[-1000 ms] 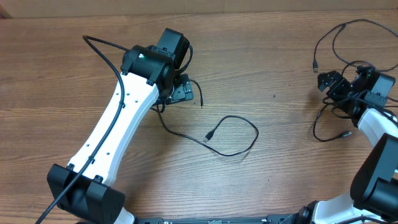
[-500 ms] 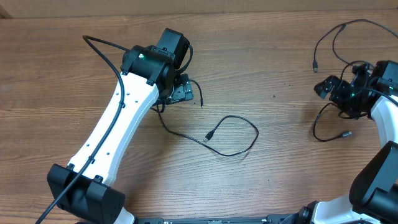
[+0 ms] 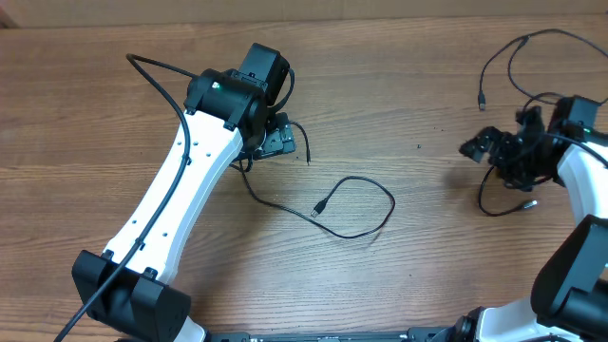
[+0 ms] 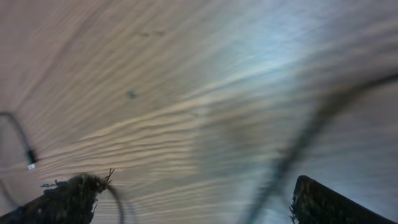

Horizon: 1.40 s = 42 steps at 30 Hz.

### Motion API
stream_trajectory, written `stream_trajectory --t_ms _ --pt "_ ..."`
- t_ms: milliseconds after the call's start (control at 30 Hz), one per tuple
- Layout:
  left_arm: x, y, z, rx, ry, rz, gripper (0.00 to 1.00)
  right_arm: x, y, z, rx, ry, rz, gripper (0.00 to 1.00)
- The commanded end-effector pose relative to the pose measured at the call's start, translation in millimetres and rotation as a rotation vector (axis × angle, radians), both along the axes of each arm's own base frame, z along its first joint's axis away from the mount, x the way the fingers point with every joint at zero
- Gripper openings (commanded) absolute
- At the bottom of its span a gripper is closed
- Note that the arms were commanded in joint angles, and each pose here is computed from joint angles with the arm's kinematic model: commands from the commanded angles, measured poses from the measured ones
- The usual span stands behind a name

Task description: Untangle cables

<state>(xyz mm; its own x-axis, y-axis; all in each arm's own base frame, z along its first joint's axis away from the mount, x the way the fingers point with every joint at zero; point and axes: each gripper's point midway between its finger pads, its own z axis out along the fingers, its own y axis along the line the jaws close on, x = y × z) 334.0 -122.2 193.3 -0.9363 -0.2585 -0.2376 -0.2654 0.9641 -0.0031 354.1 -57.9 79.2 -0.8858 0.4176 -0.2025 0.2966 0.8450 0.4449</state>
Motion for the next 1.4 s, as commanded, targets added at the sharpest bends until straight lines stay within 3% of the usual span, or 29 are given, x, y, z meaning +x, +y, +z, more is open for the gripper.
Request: stream_trajectory --t_ms 0,667,900,1233,1367 --pt "1 0 -2 0.0 0.008 -0.009 1.0 16 26 7 0.047 -0.048 0.069 1.0" --pt "1 0 -2 0.001 0.008 -0.009 1.0 82 14 22 0.002 -0.283 -0.011 1.0" --pt "1 0 -2 0.0 0.008 -0.009 1.0 90 4 -5 0.001 -0.23 -0.099 1.0" --pt "1 0 -2 0.001 0.008 -0.009 1.0 99 -2 61 -0.037 -0.362 -0.094 1.0" --pt "1 0 -2 0.0 0.008 -0.009 1.0 85 2 92 -0.052 -0.39 -0.086 1.0"
